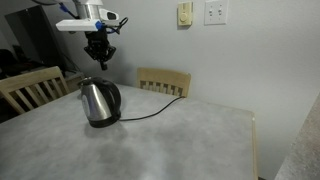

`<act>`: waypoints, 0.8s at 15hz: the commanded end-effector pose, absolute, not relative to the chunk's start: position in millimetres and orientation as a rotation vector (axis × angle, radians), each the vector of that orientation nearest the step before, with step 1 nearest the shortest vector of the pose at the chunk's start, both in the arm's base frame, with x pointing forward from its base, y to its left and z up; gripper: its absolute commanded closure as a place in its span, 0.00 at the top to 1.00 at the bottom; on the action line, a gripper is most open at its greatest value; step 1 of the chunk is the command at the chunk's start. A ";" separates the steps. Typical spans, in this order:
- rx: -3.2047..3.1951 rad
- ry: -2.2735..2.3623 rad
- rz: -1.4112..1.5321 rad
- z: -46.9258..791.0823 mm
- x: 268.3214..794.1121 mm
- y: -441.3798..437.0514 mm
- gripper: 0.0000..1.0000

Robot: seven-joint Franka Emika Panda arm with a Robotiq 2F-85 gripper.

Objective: Open the lid of the electric kettle.

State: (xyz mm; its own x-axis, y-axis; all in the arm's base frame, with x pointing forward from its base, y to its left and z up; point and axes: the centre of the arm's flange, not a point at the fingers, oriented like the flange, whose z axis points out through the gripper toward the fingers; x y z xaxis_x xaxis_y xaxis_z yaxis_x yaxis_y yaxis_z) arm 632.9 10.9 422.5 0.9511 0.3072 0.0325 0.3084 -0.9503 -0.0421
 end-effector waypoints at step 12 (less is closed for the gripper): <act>-3.006 -0.474 0.064 375.2 646.8 17.3 0.00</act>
State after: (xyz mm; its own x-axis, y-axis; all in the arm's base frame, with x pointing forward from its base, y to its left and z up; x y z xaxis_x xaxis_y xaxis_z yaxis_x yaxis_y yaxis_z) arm 639.9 18.8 379.9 0.9480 0.3174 -0.0234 0.3152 -0.9466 -0.0677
